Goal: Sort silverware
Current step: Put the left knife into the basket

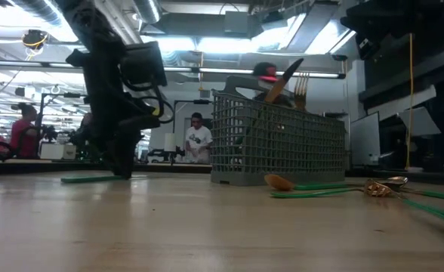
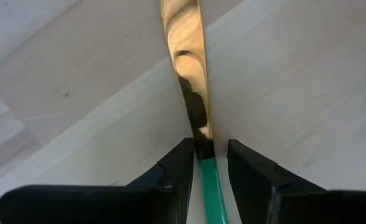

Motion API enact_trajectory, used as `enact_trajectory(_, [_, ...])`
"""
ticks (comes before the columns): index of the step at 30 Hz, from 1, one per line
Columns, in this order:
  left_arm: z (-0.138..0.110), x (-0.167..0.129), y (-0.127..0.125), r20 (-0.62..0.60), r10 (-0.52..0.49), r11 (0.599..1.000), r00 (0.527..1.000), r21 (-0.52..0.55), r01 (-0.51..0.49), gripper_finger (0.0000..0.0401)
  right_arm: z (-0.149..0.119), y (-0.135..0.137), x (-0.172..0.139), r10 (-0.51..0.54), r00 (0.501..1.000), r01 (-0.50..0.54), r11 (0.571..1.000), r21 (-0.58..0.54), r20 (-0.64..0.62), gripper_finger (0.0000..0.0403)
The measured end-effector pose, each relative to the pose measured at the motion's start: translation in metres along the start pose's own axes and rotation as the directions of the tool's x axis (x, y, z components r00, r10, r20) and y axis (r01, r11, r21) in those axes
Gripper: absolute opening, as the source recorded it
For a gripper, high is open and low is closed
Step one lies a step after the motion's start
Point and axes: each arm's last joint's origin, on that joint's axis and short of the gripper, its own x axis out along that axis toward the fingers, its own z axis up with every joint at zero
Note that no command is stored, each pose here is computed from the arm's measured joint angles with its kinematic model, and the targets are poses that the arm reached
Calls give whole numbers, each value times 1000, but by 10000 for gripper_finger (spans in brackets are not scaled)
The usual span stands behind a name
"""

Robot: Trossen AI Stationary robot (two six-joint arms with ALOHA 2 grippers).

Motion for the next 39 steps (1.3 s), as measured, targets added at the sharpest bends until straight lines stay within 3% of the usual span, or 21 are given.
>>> enact_trajectory(8, [-1, -1, 1, -68, 37, 999, 997, 1, -37, 85, 0, 0, 0, 0, 1000, 0, 1000, 0, 0, 81])
enact_trajectory(17, [-7, -5, 3, -197, 30, 1000, 980, 8, -29, 22, 0, 0, 0, 0, 1000, 0, 1000, 0, 0, 81])
enact_trajectory(21, [-12, -7, 5, -281, 17, 1000, 959, -13, -21, 16, 0, 0, 0, -1, 1000, 1, 1000, 1, -3, 81])
enact_trajectory(27, [-12, -6, 5, -278, 10, 999, 961, -35, -21, 28, -1, 0, 0, -2, 1000, 2, 1000, 2, -8, 81])
enact_trajectory(39, [-6, -17, 1, -203, -89, 995, 975, -69, 77, 28, -1, 0, 0, -2, 1000, 2, 1000, 0, -8, 81])
